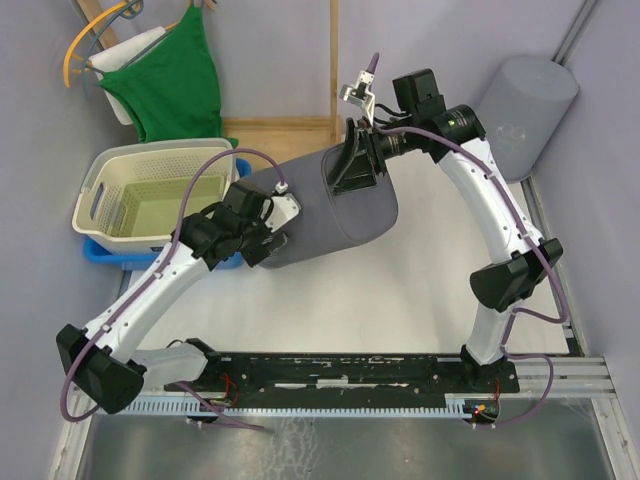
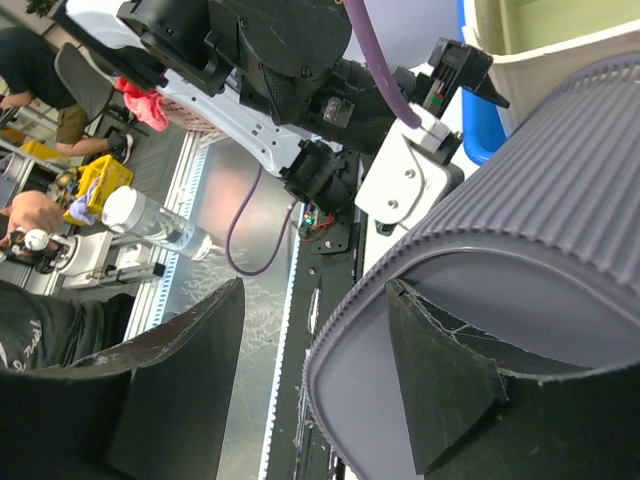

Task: Turn the large container upside down
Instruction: Turn the container upside down at the center of the board.

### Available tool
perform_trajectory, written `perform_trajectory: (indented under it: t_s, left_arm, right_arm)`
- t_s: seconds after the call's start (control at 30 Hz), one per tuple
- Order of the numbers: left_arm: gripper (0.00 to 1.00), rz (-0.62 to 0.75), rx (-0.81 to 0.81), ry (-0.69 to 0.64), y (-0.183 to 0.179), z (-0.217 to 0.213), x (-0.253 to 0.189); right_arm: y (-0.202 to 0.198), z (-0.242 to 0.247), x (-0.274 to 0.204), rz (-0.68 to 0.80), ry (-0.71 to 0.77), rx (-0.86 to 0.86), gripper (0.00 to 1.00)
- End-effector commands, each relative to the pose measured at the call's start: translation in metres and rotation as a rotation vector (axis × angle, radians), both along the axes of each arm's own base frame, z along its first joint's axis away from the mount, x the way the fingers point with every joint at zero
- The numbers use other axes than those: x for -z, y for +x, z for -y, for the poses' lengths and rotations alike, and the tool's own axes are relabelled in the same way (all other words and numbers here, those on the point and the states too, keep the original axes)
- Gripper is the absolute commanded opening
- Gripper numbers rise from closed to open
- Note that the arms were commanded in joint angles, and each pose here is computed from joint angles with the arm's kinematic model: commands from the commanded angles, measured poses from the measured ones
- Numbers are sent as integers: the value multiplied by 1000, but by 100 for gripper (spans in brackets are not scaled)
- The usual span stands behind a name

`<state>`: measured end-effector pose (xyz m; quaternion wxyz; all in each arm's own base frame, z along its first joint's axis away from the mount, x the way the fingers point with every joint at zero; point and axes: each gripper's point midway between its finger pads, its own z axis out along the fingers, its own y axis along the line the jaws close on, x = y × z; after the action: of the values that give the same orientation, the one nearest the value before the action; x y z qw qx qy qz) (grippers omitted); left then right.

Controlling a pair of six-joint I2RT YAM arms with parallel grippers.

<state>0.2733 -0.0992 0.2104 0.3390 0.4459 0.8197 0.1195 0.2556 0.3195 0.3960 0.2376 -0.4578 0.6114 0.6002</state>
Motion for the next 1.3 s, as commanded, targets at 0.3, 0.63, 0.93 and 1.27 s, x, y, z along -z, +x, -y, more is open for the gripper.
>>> perform_trajectory:
  t_s: [0.3, 0.63, 0.93, 1.27]
  left_arm:
    - [95, -35, 156, -165, 37, 71, -3]
    - [95, 160, 45, -117, 58, 47, -49]
    - [95, 650, -417, 106, 94, -50, -151]
    - [96, 602, -405, 146, 121, -70, -125]
  right_arm:
    - [4, -29, -8, 120, 28, -16, 68]
    - [13, -39, -26, 116, 84, -5, 68]
    - [12, -38, -20, 116, 72, -8, 68]
    - [9, -34, -18, 125, 63, -9, 68]
